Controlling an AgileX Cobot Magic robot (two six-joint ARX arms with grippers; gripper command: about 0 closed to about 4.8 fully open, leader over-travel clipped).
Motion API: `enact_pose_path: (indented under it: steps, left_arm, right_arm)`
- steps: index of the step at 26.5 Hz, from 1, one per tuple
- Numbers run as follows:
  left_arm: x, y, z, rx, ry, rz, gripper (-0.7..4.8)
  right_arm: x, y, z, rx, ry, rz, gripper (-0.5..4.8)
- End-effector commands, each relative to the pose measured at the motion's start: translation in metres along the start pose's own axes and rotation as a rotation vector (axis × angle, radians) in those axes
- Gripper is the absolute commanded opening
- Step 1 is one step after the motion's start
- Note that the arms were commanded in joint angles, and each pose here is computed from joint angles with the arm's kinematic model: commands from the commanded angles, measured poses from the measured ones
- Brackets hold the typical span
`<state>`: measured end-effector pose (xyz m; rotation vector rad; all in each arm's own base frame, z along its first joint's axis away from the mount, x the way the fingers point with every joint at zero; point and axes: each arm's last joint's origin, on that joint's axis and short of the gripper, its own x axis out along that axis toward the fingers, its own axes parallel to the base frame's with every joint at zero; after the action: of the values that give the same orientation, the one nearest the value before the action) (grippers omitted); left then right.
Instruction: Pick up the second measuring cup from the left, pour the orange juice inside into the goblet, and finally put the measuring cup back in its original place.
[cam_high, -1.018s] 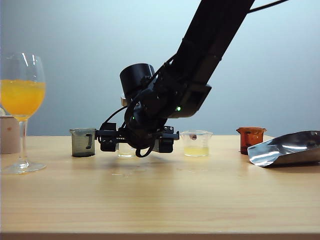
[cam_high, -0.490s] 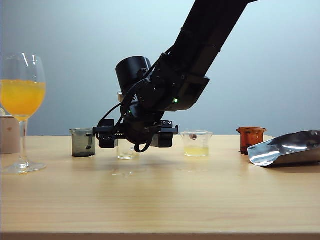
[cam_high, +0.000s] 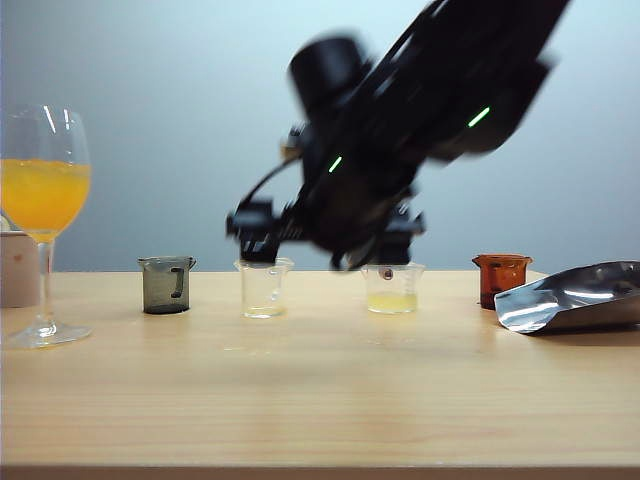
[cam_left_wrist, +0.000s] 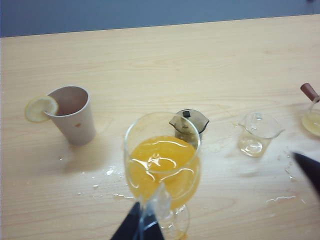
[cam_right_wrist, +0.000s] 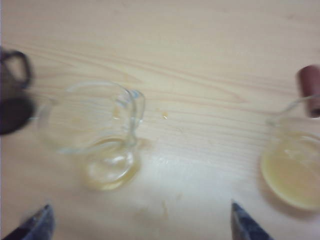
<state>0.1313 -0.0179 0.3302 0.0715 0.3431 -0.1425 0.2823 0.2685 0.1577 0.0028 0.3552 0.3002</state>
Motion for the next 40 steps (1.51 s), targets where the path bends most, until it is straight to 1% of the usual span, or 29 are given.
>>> enact_pose_path:
  steps: [1,2,3,4,6,8,11,12,13,15,16,17,18,22,26,29,32,37,38,39,40]
  left_arm:
    - [-0.001,0.000,0.001,-0.004,-0.016,-0.002,-0.03]
    - [-0.001,0.000,0.001,-0.004,-0.015,-0.002,-0.03]
    - [-0.001,0.000,0.001,-0.004,-0.015,-0.002,-0.03]
    - [-0.001,0.000,0.001,-0.004,-0.015,-0.003,-0.03]
    - [-0.001,0.000,0.001,-0.004,-0.015,-0.002,-0.03]
    - [-0.001,0.000,0.001,-0.004,-0.016,-0.002,-0.03]
    - [-0.001,0.000,0.001,-0.004,-0.016,0.000,-0.03]
    - [-0.001,0.000,0.001,-0.004,-0.016,0.000,-0.03]
    - [-0.001,0.000,0.001,-0.004,-0.015,0.000,-0.03]
    - [-0.001,0.000,0.001,-0.004,-0.016,-0.002,-0.03]
    - [-0.001,0.000,0.001,-0.004,-0.016,0.001,-0.03]
    - [-0.001,0.000,0.001,-0.004,-0.015,0.000,-0.03]
    - [-0.001,0.000,0.001,-0.004,-0.016,-0.001,-0.03]
    - [-0.009,0.000,-0.002,-0.004,-0.045,0.004,-0.03]
    - [-0.024,0.000,-0.012,-0.006,-0.104,-0.025,-0.03]
    - [-0.030,0.002,-0.025,-0.013,-0.144,0.006,-0.03]
    - [-0.032,0.004,-0.043,-0.021,-0.155,0.038,-0.03]
    - [-0.031,0.002,-0.084,-0.025,-0.159,0.055,-0.03]
    - [-0.029,0.001,-0.092,-0.025,-0.158,0.054,-0.03]
    - [-0.028,0.001,-0.099,-0.025,-0.156,0.051,-0.03]
    - [-0.024,0.000,-0.113,-0.025,-0.153,0.051,-0.03]
  right_arm:
    - [-0.035,-0.010,0.011,0.013,-0.003,0.132,1.06]
    - [-0.045,-0.014,0.014,0.007,0.007,0.159,-0.25]
    - [-0.055,-0.018,0.017,-0.005,0.018,0.179,0.12]
    - [-0.067,-0.022,0.022,-0.028,0.039,0.197,-0.09]
    - [-0.086,-0.028,0.032,-0.070,0.088,0.222,-0.07]
    - [-0.107,-0.038,0.045,-0.106,0.128,0.273,-0.06]
    - [-0.138,-0.057,0.063,-0.095,0.148,0.375,-0.07]
    - [-0.147,-0.065,0.069,-0.084,0.145,0.382,-0.07]
    - [-0.156,-0.074,0.074,-0.073,0.134,0.367,-0.07]
    - [-0.198,-0.111,0.094,-0.069,0.041,0.270,-0.07]
    - [-0.218,-0.127,0.099,-0.067,0.000,0.214,-0.07]
    - [-0.229,-0.136,0.100,-0.066,-0.016,0.176,-0.07]
    - [-0.249,-0.151,0.098,-0.048,-0.037,0.107,-0.06]
    - [-0.277,-0.167,0.085,-0.012,-0.118,0.025,-0.07]
    - [-0.289,-0.175,0.061,0.006,-0.160,-0.049,-0.06]
    - [-0.286,-0.179,0.040,0.062,-0.179,-0.079,-0.06]
    - [-0.275,-0.183,0.018,0.102,-0.204,-0.098,-0.06]
    - [-0.247,-0.187,-0.021,0.098,-0.249,-0.101,-0.07]
    - [-0.243,-0.188,-0.028,0.097,-0.253,-0.116,-0.07]
    - [-0.238,-0.191,-0.036,0.100,-0.256,-0.161,-0.07]
    - [-0.232,-0.194,-0.048,0.110,-0.259,-0.242,-0.06]
